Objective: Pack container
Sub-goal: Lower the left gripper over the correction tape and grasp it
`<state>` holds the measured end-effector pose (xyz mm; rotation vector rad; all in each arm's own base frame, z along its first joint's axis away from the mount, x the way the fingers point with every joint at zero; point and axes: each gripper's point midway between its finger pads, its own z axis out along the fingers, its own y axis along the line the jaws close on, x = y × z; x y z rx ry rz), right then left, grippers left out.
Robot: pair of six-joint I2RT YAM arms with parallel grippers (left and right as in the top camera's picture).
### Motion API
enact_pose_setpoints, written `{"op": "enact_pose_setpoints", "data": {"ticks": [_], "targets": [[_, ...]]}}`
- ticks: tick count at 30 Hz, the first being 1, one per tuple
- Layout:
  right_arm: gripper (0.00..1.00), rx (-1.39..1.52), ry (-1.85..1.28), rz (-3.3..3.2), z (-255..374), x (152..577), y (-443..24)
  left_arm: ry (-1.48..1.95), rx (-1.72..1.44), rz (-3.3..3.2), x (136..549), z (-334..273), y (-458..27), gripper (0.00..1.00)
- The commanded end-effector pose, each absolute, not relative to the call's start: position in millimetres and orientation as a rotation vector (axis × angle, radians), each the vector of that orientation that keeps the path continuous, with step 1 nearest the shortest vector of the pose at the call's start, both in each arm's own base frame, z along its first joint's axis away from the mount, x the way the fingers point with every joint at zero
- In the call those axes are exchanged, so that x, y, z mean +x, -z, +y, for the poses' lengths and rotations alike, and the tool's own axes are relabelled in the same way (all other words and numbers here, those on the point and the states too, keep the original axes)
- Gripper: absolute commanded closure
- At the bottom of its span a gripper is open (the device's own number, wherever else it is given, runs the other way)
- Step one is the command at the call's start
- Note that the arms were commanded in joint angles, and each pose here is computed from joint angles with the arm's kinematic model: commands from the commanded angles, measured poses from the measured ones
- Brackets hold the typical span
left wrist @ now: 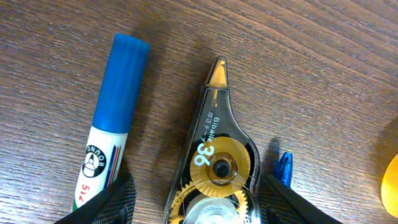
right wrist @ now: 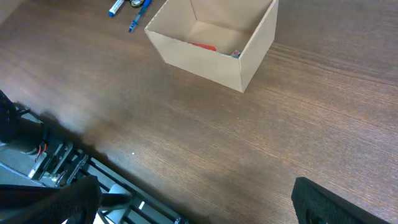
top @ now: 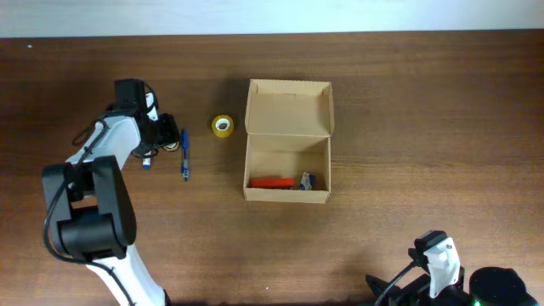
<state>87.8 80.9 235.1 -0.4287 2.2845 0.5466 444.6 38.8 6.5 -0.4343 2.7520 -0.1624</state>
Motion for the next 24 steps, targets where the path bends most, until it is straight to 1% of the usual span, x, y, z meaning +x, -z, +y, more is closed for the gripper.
{"op": "enact_pose_setpoints", "data": {"ticks": [1,10,14,24], "targets": [[0.01,-0.419,-0.562,2.281,82,87,-236,0.105,-0.385,2.76,449,37,-3,0.38],[0.01,-0.419,-0.563,2.281,82,87,-236,-0.01,-0.249,2.774,450,29,-3,0.39],[0.01,-0.419,-0.562,2.281,82,87,-236,-0.025,-0.226,2.777,450,29,-2,0.48],[0.01,-0.419,-0.562,2.281,82,87,-236,-0.06,-0.223,2.812,444,33,11,0.48]]}}
